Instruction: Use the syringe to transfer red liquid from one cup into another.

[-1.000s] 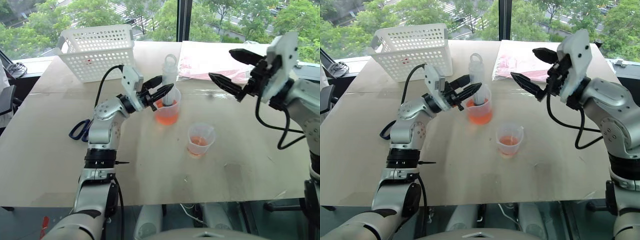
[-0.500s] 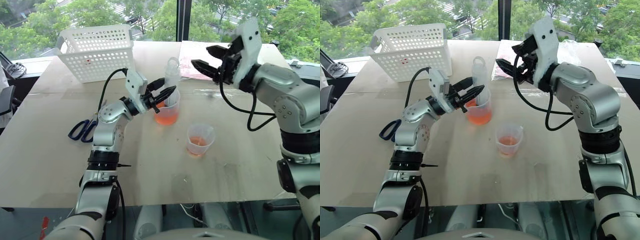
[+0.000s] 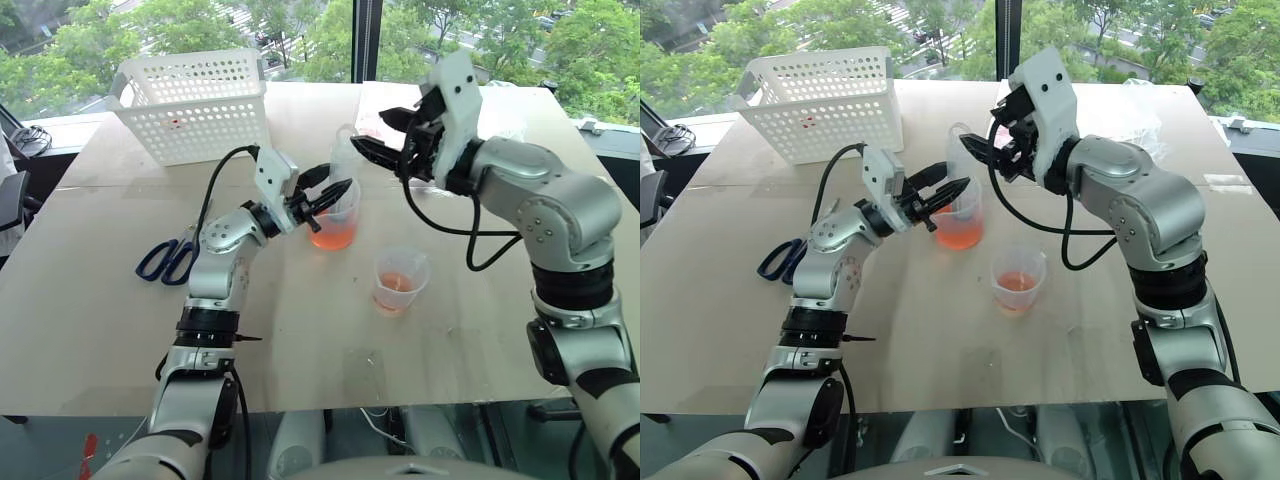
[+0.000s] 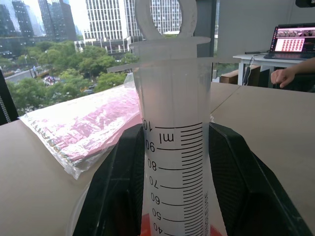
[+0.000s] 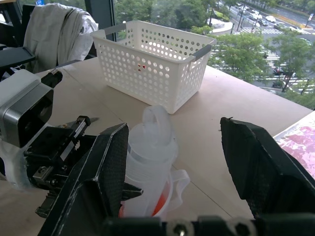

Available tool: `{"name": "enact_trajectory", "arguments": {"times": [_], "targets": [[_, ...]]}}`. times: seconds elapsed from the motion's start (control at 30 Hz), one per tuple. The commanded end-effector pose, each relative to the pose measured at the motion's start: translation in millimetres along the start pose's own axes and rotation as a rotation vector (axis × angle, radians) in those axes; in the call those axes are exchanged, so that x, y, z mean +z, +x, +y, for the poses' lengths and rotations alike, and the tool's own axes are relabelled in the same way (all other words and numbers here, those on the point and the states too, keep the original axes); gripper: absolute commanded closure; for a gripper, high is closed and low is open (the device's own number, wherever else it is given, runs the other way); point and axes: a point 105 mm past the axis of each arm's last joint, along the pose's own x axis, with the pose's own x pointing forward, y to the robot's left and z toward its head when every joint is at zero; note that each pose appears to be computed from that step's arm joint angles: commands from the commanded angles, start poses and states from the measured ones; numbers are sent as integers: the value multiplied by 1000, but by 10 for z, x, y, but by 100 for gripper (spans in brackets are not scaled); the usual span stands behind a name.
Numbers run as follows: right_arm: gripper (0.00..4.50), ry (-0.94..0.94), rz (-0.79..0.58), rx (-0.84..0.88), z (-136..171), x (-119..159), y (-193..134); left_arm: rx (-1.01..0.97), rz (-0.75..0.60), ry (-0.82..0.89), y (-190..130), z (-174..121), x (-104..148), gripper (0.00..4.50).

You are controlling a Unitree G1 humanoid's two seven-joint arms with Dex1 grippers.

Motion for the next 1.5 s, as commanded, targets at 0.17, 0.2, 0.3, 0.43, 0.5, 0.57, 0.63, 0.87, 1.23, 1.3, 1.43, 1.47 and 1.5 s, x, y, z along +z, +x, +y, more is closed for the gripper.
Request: {"name": "enact_trajectory", "arguments": {"times": [0.17,0.2,0.3,0.43,0.5,0.57,0.63,0.87,1.23,1.3,1.43,1.47,1.5], "targets": [[182,-68,-44,-43,0,171,72,-17,-44,56,51,-60,185,318],[206,-72,-44,-49,-6,171,80,-18,-44,56,52,-66,185,318],[337,-72,-46,-54,-12,174,92,-25,-41,61,55,-92,187,318],[446,-84,-45,-57,-16,183,103,-27,-42,60,56,-112,194,318],[446,-90,-45,-57,-16,186,107,-27,-41,60,57,-116,195,318],[446,-93,-45,-56,-15,187,108,-26,-41,60,57,-118,195,318],[446,-97,-56,-56,-12,216,112,-26,-39,56,56,-118,192,318],[446,-111,-138,-62,-33,447,125,-28,-24,33,33,-143,142,318],[446,-134,-179,-51,-45,588,151,-39,-20,9,23,-204,145,318],[446,-135,-181,-51,-46,595,153,-40,-18,7,21,-205,147,318],[446,-138,-187,-51,-52,613,154,-42,-13,-1,19,-221,131,318],[446,-137,-190,-51,-55,623,153,-43,-10,-5,14,-229,119,318],[446,-137,-192,-52,-57,629,153,-43,-8,-8,11,-235,110,318]]}}
